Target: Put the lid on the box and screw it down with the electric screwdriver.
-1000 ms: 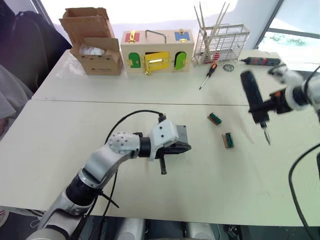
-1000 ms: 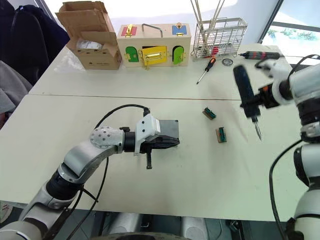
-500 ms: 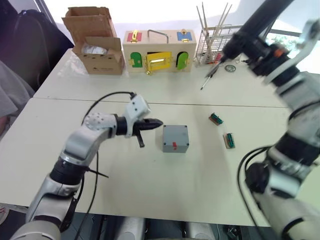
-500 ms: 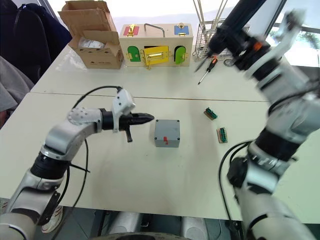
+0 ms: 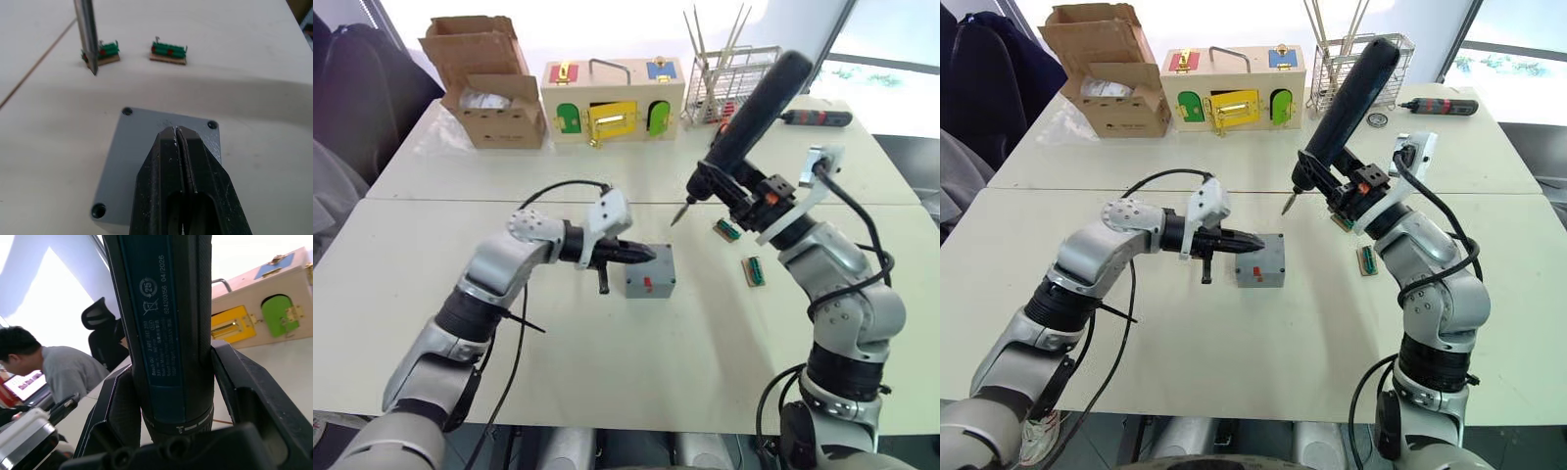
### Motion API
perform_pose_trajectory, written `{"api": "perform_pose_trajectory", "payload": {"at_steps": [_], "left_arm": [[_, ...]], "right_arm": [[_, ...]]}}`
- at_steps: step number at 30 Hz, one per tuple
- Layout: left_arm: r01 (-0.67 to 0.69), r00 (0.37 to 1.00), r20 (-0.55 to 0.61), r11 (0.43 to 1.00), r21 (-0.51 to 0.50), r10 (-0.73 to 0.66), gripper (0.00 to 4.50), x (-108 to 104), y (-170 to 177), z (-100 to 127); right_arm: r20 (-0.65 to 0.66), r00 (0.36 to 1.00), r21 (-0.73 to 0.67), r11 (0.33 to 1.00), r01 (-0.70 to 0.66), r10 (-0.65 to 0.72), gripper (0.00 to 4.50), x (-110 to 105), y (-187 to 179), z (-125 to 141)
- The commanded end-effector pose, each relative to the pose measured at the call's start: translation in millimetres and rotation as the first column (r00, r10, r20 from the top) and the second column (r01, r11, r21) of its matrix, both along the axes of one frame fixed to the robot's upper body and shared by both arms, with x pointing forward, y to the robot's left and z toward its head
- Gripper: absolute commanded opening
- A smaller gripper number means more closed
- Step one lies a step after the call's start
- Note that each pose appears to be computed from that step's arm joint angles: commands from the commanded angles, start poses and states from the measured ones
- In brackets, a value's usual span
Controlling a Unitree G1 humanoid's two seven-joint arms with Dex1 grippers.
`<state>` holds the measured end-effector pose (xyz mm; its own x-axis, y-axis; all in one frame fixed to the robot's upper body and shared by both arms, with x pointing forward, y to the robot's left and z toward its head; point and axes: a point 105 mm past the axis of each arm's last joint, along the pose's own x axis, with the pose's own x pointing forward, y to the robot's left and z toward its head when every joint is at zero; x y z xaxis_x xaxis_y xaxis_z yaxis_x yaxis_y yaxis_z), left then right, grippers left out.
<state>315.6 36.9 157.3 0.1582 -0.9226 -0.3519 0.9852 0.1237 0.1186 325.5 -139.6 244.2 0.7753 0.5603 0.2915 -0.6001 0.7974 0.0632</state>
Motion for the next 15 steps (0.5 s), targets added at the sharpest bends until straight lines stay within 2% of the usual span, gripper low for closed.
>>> {"api": "perform_pose_trajectory", "payload": {"at_steps": [1, 4, 15], "left_arm": [[0.003, 1.000, 0.027, 0.999, 0.036, -0.004, 0.00, 1, 1, -8], [-0.007, 1.000, 0.021, 0.999, 0.048, 0.006, 0.00, 3, 3, -16], [-0.030, 0.999, 0.031, 0.999, 0.043, 0.029, 0.00, 6, 4, -19]], "right_arm": [[0.097, 0.995, -0.016, 1.000, -0.025, 0.027, 1.93, -13, 5, 16], [0.076, 0.996, -0.040, 0.998, -0.038, 0.041, 1.93, -15, 7, 9], [0.042, 0.998, -0.087, 0.995, -0.049, 0.053, 1.93, -16, 7, -6]]}}
